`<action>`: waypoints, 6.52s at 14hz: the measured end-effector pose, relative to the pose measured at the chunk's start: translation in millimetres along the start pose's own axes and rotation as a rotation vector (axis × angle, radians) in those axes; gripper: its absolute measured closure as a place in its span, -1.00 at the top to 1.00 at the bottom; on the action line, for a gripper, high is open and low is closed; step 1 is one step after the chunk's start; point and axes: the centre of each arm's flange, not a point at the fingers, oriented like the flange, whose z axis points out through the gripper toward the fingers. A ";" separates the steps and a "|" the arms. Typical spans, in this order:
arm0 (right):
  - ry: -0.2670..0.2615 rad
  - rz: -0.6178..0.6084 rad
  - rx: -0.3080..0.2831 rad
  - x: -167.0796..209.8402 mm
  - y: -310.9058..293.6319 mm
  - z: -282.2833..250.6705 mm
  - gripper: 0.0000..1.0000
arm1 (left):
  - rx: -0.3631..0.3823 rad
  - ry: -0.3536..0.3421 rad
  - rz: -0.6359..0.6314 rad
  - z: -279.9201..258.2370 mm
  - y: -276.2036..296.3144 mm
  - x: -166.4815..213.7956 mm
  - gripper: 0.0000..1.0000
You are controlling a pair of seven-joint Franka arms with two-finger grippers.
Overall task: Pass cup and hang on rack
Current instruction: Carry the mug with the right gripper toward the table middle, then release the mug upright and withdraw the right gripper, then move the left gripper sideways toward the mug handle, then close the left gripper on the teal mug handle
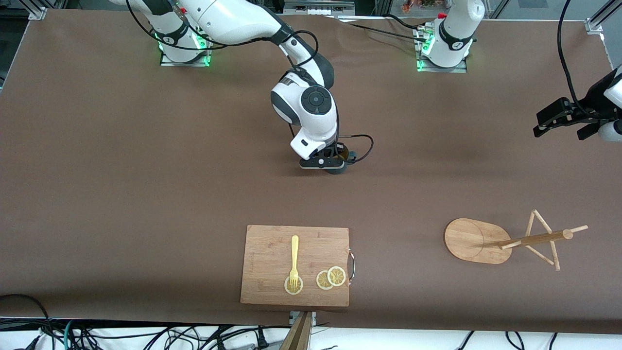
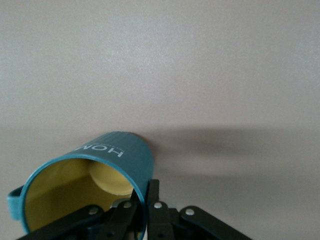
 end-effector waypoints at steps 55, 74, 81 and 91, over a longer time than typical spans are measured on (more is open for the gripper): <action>-0.096 -0.069 -0.082 54.0 597.1 -388.1 1.00 | -1.158 0.953 1.087 508.1 87.9 -77.9 1.00; -0.105 -0.083 -0.081 54.5 589.5 -386.1 1.00 | -1.216 1.018 1.063 571.2 170.6 -124.5 1.00; -0.105 -0.083 -0.081 54.5 589.3 -386.1 1.00 | -1.219 1.035 1.025 576.0 196.3 -131.3 1.00; -0.105 -0.095 -0.080 55.2 582.6 -385.6 1.00 | -1.216 1.042 1.018 578.2 207.4 -132.7 0.71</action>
